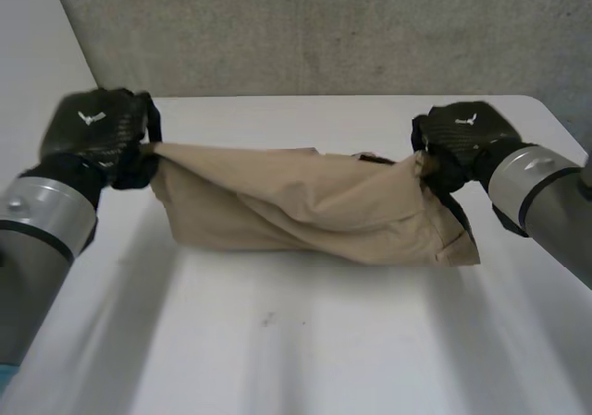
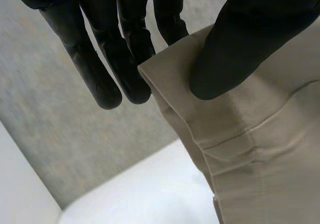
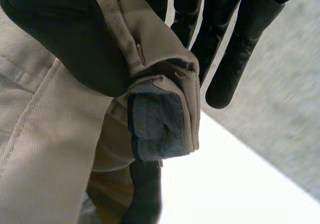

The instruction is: Fold the shorts.

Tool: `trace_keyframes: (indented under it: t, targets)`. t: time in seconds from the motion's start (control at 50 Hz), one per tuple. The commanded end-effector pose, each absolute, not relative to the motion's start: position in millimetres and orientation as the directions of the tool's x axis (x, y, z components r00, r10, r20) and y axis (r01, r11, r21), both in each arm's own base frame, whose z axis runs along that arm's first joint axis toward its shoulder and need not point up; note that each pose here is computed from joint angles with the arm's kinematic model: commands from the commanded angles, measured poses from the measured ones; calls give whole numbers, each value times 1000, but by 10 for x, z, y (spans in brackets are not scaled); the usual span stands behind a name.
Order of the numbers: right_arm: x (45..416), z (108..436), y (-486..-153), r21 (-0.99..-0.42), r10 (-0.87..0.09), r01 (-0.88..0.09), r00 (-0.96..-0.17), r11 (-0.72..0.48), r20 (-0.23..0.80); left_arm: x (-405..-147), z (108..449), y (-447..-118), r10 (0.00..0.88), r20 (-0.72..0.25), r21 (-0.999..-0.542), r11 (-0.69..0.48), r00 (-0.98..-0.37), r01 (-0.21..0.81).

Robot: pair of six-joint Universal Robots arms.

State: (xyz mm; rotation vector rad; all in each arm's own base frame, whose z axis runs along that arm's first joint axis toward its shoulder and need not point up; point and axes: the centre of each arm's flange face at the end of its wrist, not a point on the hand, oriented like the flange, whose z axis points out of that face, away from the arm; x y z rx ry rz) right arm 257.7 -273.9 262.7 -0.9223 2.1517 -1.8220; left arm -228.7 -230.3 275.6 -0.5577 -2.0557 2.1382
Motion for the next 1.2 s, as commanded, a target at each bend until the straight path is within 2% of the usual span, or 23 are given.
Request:
trace_keyframes:
  t: [0.02, 0.04, 0.08, 0.14, 0.28, 0.34, 0.44, 0.52, 0.58, 0.68, 0.82, 0.98, 1.12, 1.2]
  targets:
    - [2699, 2103, -3101, -920, -578, -341, -797, 191, 175, -2537, 2043, -2766, 390, -162, -968, 117, -907, 223]
    - [2700, 2102, -3101, -920, -578, -341, -797, 191, 175, -2562, 1992, -2826, 391, -162, -966, 124, -906, 226]
    - [2750, 1900, -3247, -912, -576, -348, -800, 217, 168, -2612, 1920, -2933, 393, -162, -965, 129, -905, 228]
    - [2759, 1832, -3323, -910, -562, -350, -809, 223, 173, -2687, 1836, -3114, 392, -157, -966, 129, -906, 223]
    - [2742, 1833, -3402, -916, -518, -338, -835, 216, 186, -2750, 1844, -3225, 396, -155, -971, 109, -905, 214]
    - [2728, 1965, -3364, -927, -511, -326, -838, 186, 192, -2784, 1901, -3146, 410, -157, -971, 102, -899, 216]
    - [2622, 2386, -3136, -944, -501, -311, -837, 105, 220, -2753, 2046, -2902, 426, -164, -971, 91, -890, 223]
    - [2602, 2492, -3024, -948, -507, -308, -832, 84, 225, -2663, 2096, -2690, 433, -166, -969, 97, -886, 229]
    - [2554, 2569, -2790, -930, -531, -363, -798, 47, 285, -2619, 2097, -2593, 435, -167, -967, 104, -885, 234]
    - [2506, 2471, -2595, -895, -554, -444, -755, 40, 350, -2528, 2020, -2418, 438, -166, -958, 141, -883, 250]
    - [2528, 2341, -2431, -878, -587, -474, -730, 66, 350, -2447, 1831, -2344, 436, -163, -940, 203, -885, 273]
    - [2552, 2000, -2236, -873, -612, -484, -709, 63, 349, -2468, 1629, -2434, 432, -163, -939, 209, -887, 274]
    - [2534, 1895, -2183, -879, -607, -475, -710, 40, 357, -2504, 1491, -2556, 429, -175, -938, 199, -886, 282]
    - [2546, 1818, -2180, -879, -608, -475, -708, 36, 358, -2537, 1403, -2629, 441, -218, -926, 186, -870, 327]
